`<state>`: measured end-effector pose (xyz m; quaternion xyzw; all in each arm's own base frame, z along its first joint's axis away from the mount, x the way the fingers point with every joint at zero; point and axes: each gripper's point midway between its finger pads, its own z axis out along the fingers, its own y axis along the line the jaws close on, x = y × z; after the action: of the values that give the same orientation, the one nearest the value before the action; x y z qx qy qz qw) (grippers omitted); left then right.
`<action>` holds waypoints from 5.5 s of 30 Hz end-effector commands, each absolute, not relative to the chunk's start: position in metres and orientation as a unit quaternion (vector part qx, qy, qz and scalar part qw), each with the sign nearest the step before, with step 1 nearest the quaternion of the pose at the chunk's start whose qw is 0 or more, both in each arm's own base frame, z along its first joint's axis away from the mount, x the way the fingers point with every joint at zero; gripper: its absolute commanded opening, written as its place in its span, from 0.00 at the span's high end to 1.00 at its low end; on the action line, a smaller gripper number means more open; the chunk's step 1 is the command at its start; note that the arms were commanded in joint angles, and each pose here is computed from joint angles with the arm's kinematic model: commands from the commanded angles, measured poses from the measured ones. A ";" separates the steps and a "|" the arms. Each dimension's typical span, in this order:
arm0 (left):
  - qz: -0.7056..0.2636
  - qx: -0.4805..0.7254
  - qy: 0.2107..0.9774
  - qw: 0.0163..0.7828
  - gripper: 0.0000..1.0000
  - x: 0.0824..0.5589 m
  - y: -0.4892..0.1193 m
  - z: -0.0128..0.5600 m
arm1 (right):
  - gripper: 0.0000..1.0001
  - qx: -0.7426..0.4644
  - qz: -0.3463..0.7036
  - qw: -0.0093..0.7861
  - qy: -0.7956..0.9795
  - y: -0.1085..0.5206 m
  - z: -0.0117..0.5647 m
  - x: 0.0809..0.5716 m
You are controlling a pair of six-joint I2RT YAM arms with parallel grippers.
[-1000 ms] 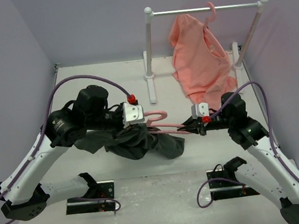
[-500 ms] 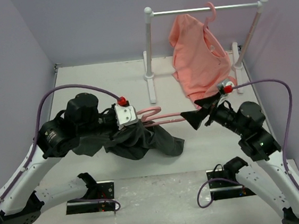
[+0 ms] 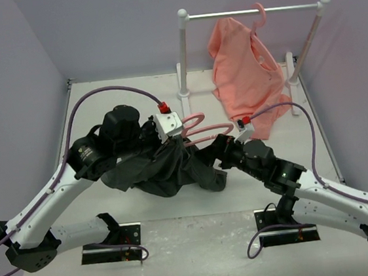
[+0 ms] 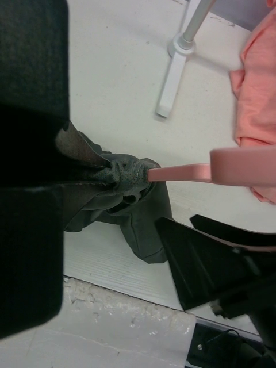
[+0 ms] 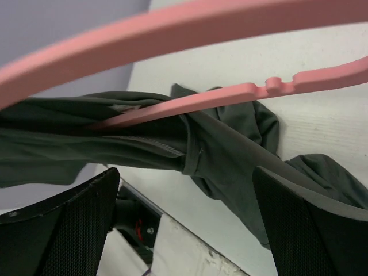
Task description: Place the t-shirt on the hanger
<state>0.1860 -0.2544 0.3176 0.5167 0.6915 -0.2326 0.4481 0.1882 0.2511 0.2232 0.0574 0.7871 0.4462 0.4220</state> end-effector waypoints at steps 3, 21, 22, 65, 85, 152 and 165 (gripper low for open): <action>-0.267 0.484 0.657 0.513 1.00 0.190 -0.266 0.360 | 0.09 0.120 0.350 0.458 0.808 0.259 0.208 0.228; -0.294 0.448 0.645 0.544 1.00 0.181 -0.259 0.391 | 0.55 0.105 0.276 0.438 0.849 0.268 0.134 0.240; -0.295 0.448 0.647 0.542 1.00 0.180 -0.259 0.390 | 0.56 0.104 0.276 0.440 0.848 0.267 0.136 0.241; -0.308 0.468 0.662 0.498 1.00 0.177 -0.270 0.356 | 0.67 -0.068 0.373 0.460 0.803 0.293 0.212 0.183; -0.317 0.471 0.649 0.507 1.00 0.169 -0.266 0.371 | 0.75 -0.096 0.354 0.454 0.812 0.307 0.178 0.189; -0.330 0.460 0.640 0.519 1.00 0.164 -0.263 0.375 | 0.74 0.026 0.406 0.421 0.811 0.296 0.165 0.187; -0.303 0.442 0.660 0.527 1.00 0.173 -0.254 0.365 | 1.00 0.080 0.358 0.431 0.825 0.268 0.149 0.203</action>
<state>0.1658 -0.2554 0.3467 0.4650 0.6727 -0.3051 0.4879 0.1854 0.2924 0.1376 0.0257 0.8325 0.3809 0.4016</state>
